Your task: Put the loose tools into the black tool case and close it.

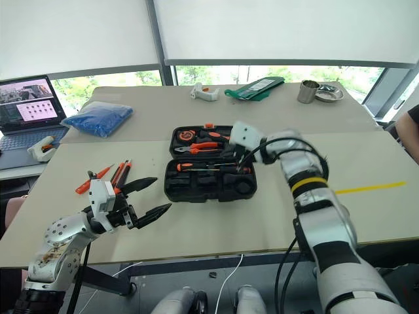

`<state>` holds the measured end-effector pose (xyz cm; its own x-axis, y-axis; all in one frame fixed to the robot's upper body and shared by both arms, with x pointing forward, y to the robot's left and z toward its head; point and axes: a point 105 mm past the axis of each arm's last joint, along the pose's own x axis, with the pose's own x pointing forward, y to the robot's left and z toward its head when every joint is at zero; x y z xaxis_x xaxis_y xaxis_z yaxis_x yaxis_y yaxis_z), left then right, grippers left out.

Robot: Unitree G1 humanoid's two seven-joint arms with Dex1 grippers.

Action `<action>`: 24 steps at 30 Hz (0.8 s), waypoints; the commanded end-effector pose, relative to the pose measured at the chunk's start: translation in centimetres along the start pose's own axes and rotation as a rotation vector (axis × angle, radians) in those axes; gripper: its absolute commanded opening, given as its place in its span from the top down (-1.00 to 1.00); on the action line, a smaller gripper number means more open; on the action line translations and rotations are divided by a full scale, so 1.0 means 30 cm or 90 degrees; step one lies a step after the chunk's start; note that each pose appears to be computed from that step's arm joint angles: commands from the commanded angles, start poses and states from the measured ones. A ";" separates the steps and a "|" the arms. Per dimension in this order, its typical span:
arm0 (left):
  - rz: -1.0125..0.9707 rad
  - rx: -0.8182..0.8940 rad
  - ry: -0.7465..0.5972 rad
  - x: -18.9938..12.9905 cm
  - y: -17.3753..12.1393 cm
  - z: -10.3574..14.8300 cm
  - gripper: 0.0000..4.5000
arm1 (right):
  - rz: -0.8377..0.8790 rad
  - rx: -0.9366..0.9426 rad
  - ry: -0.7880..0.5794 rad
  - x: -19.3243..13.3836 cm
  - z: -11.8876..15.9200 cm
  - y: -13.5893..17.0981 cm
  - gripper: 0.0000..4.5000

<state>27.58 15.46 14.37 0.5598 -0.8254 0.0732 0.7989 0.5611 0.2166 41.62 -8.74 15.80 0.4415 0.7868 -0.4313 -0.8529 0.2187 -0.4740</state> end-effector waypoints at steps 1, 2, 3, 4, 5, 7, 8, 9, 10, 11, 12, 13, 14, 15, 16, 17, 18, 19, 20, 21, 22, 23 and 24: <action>0.013 0.023 0.002 0.006 0.014 0.012 -1.00 | -0.055 0.010 0.006 -0.007 -0.001 -0.039 0.99; 0.017 0.019 0.004 0.006 0.014 0.007 -1.00 | -0.045 0.002 0.010 0.004 -0.011 -0.023 0.99; 0.020 0.016 0.005 0.006 0.014 0.004 -1.00 | -0.037 -0.005 0.013 0.011 -0.018 -0.011 0.99; 0.020 0.013 0.009 0.007 0.009 -0.002 -1.00 | -0.038 -0.011 0.019 0.019 -0.027 -0.004 0.99; 0.019 0.010 0.012 0.007 0.006 -0.006 -1.00 | -0.039 -0.013 0.024 0.026 -0.033 0.000 0.99; 0.019 0.008 0.015 0.007 0.002 -0.011 -1.00 | -0.033 -0.021 0.033 0.041 -0.043 0.014 0.99; 0.021 0.007 0.016 0.006 0.003 -0.012 -1.00 | -0.022 -0.025 0.032 0.051 -0.044 0.026 0.99; 0.023 0.007 0.019 0.005 0.005 -0.014 -1.00 | -0.011 -0.031 0.030 0.061 -0.045 0.040 0.99; 0.024 0.007 0.020 0.005 0.006 -0.015 -1.00 | -0.004 -0.037 0.029 0.069 -0.046 0.051 0.99; 0.028 0.007 0.024 0.003 0.009 -0.017 -1.00 | 0.004 -0.042 0.033 0.078 -0.051 0.063 0.99; 0.031 0.007 0.027 0.002 0.011 -0.019 -1.00 | 0.010 -0.048 0.036 0.084 -0.056 0.073 0.99; 0.032 0.008 0.029 0.001 0.012 -0.021 -1.00 | 0.014 -0.054 0.040 0.090 -0.061 0.081 0.99; 0.035 0.008 0.034 0.000 0.015 -0.024 -1.00 | 0.020 -0.058 0.048 0.097 -0.071 0.092 0.99; 0.038 0.008 0.038 -0.002 0.017 -0.027 -1.00 | 0.026 -0.065 0.056 0.104 -0.079 0.102 0.99; 0.041 0.008 0.042 -0.003 0.020 -0.031 -1.00 | 0.030 -0.073 0.067 0.111 -0.091 0.112 0.99; 0.043 0.008 0.045 -0.004 0.022 -0.034 -1.00 | 0.035 -0.086 0.083 0.115 -0.104 0.120 0.99; 0.045 0.008 0.049 -0.003 0.025 -0.037 -1.00 | 0.044 -0.114 0.098 0.120 -0.114 0.131 0.99; 0.047 0.009 0.051 -0.001 0.027 -0.039 -1.00 | 0.048 -0.128 0.104 0.124 -0.118 0.136 0.99; 0.048 0.009 0.053 0.000 0.029 -0.040 -1.00 | 0.050 -0.137 0.106 0.126 -0.120 0.138 0.99; 0.051 0.009 0.053 0.000 0.030 -0.040 -1.00 | 0.032 -0.135 0.095 0.127 -0.105 0.123 0.99; 0.056 0.010 0.054 -0.001 0.033 -0.040 -1.00 | 0.012 -0.127 0.083 0.123 -0.088 0.102 0.99; 0.065 0.008 0.052 -0.004 0.039 -0.039 -1.00 | -0.013 -0.122 0.056 0.113 -0.056 0.073 0.99; 0.078 0.003 0.050 -0.013 0.047 -0.038 -1.00 | -0.039 -0.111 0.012 0.096 -0.011 0.041 0.99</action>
<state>28.56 16.12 12.81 0.6460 -0.7633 -0.0030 0.7477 0.6320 0.2036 41.73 -6.32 12.65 0.4889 0.7364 -0.4675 -0.7659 0.1058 -0.6342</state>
